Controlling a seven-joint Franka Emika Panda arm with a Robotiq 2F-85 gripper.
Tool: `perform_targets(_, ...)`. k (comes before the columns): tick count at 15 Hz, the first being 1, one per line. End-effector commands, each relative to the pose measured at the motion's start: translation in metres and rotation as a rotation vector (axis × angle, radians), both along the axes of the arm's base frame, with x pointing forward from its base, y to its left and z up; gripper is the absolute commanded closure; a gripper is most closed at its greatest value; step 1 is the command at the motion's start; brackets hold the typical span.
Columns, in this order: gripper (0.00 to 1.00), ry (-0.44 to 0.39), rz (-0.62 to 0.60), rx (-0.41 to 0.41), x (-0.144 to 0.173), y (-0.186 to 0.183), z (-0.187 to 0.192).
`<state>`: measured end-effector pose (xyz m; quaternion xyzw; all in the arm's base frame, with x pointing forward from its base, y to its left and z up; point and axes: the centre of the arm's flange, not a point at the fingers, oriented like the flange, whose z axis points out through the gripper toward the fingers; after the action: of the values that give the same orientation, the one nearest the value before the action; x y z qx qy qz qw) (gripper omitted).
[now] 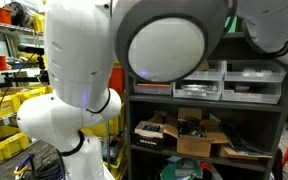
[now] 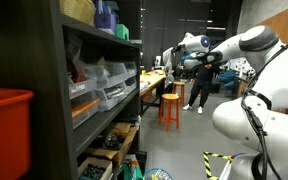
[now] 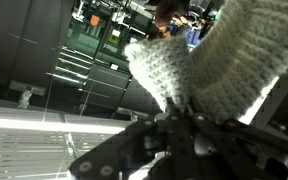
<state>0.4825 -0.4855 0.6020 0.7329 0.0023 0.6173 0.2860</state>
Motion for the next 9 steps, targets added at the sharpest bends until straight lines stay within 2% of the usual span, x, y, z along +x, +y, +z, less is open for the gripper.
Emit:
perform_targets(1,0.99,0.145,0.091,-0.105,0.009,0.007,0.018)
perform_targets(5,0.99,0.267,0.211,-0.216,0.029,0.058,0.014)
perform_targets(9,0.99,0.231,0.288,-0.241,0.038,0.094,0.011)
